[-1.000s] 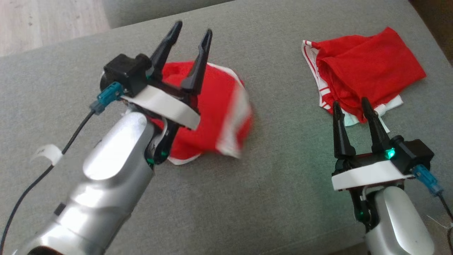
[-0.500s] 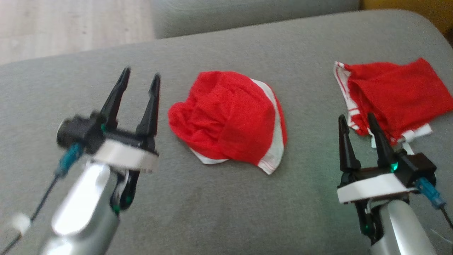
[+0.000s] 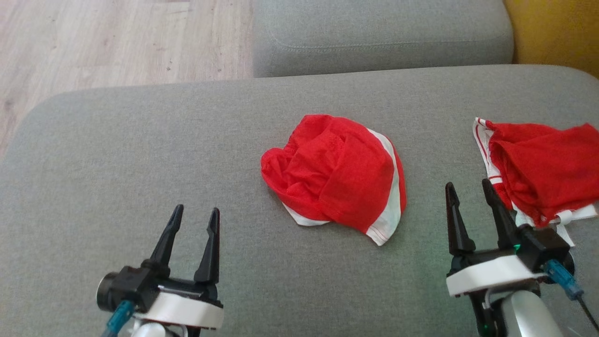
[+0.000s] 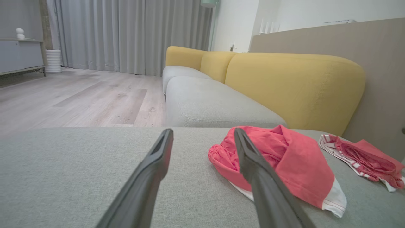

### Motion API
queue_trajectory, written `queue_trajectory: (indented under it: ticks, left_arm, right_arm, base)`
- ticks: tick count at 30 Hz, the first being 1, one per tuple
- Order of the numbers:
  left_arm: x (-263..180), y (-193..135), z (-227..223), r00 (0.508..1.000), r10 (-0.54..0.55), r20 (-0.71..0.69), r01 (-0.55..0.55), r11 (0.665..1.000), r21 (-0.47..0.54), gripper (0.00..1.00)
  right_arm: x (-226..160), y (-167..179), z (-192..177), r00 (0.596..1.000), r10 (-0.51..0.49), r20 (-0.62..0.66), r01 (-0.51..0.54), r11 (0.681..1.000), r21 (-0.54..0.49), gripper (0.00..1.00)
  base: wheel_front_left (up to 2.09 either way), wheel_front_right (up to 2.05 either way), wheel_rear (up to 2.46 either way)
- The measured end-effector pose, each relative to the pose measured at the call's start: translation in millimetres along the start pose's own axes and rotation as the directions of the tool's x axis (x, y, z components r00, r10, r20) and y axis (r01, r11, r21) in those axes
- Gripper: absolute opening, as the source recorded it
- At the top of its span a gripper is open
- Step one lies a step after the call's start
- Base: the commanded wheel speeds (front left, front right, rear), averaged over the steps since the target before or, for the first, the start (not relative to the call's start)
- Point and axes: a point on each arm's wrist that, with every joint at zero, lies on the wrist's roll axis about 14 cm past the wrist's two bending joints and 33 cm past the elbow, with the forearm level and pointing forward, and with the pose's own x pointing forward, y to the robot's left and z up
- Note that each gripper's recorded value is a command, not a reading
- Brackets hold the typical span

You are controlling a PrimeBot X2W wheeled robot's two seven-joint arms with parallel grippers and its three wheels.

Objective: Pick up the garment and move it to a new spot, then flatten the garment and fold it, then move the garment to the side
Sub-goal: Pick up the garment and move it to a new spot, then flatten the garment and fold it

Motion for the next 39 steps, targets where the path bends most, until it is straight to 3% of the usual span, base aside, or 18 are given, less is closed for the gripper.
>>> queue_trajectory:
  ticks: [9,16,27,28,29,39]
  left_arm:
    - [2.5,-0.8,2.8,1.0,0.0,0.019,0.0,1.0,0.011,1.0]
    - [7.3,2.8,3.0,1.0,0.014,0.024,-0.014,1.0,0.001,1.0]
    - [2.3,27.1,-6.4,0.995,0.101,-0.007,-0.101,0.995,-0.008,1.0]
    - [0.8,28.7,-8.3,0.994,0.108,-0.013,-0.108,0.994,-0.009,1.0]
    - [-0.6,30.5,-9.5,0.993,0.116,-0.017,-0.116,0.993,-0.01,1.0]
    - [-3.9,29.5,0.0,0.993,0.118,0.012,-0.117,0.993,-0.01,1.0]
  right_arm:
    - [-0.2,2.9,-5.7,1.0,0.009,-0.016,-0.009,1.0,0.003,1.0]
    - [15.4,31.7,-27.3,0.991,0.107,-0.083,-0.109,0.994,-0.018,1.0]
    - [44.3,78.2,-95.5,0.917,0.258,-0.304,-0.27,0.963,0.003,1.0]
    - [46.0,80.4,-99.4,0.911,0.264,-0.316,-0.278,0.961,0.003,0.57]
    - [48.2,82.4,-101.9,0.907,0.27,-0.324,-0.284,0.959,0.004,0.0]
    - [67.5,94.3,-59.4,0.935,0.296,-0.194,-0.3,0.954,0.013,0.0]
  base:
    - [0.0,0.0,0.0]
    - [0.0,0.0,0.0]
    - [0.0,0.0,0.0]
    - [0.0,0.0,0.0]
    - [0.0,0.0,0.0]
    - [0.0,0.0,0.0]
